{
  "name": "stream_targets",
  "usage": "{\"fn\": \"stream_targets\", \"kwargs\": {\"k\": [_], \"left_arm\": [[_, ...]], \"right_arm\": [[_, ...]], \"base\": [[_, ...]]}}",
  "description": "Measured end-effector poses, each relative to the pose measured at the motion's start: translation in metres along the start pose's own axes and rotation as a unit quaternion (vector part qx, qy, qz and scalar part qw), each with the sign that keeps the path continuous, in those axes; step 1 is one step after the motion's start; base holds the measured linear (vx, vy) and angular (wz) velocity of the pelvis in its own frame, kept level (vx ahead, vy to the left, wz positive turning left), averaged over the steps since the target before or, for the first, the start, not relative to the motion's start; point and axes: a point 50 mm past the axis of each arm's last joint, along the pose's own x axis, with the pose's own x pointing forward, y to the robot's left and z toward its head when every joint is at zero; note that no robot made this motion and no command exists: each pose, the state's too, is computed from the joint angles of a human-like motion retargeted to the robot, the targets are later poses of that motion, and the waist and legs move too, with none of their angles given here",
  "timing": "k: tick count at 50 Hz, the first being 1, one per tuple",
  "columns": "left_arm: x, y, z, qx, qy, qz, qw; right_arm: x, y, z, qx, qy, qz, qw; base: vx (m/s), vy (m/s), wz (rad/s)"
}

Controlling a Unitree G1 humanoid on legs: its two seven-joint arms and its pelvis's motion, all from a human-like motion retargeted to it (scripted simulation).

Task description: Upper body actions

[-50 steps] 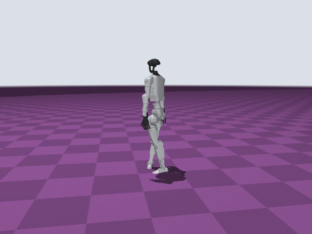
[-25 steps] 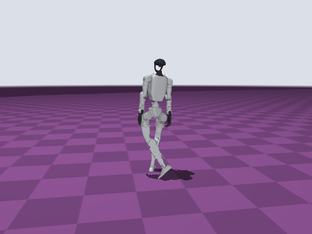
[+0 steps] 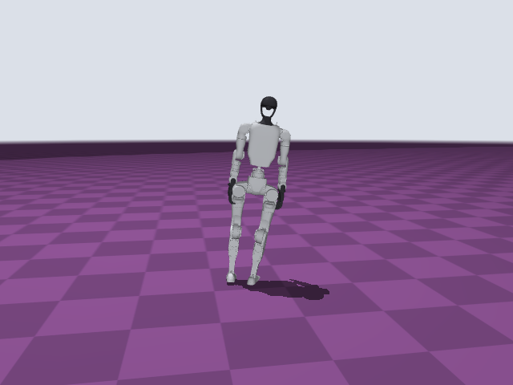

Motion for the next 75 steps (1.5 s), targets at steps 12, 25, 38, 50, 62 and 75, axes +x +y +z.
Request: {"fn": "stream_targets", "kwargs": {"k": [12, 25, 38, 50, 62, 75], "left_arm": [[0.000, -0.004, -0.038, 0.011, 0.054, -0.007, 0.998], [-0.002, 0.007, -0.043, -0.026, 0.078, -0.001, 0.997], [-0.001, 0.002, -0.034, -0.012, 0.063, -0.010, 0.998], [-0.002, -0.004, -0.038, 0.008, 0.070, -0.015, 0.997], [-0.002, 0.000, -0.045, 0.013, 0.082, -0.014, 0.996], [-0.002, 0.004, -0.042, 0.019, 0.080, -0.010, 0.997]], "right_arm": [[-0.009, 0.011, -0.087, 0.112, 0.144, -0.013, 0.983], [-0.011, 0.033, -0.098, 0.086, 0.162, 0.007, 0.983], [-0.003, 0.025, -0.062, 0.033, 0.094, 0.017, 0.995], [-0.003, 0.023, -0.057, 0.023, 0.085, 0.032, 0.996], [-0.006, 0.024, -0.075, 0.012, 0.119, 0.025, 0.992], [-0.006, 0.022, -0.073, 0.002, 0.118, 0.021, 0.993]], "base": [[0.42, 0.00, -0.59], [0.18, -0.06, -0.24], [0.02, 0.00, -0.05], [0.00, 0.00, 0.00], [0.00, 0.00, -0.04], [0.00, 0.00, 0.02]]}}
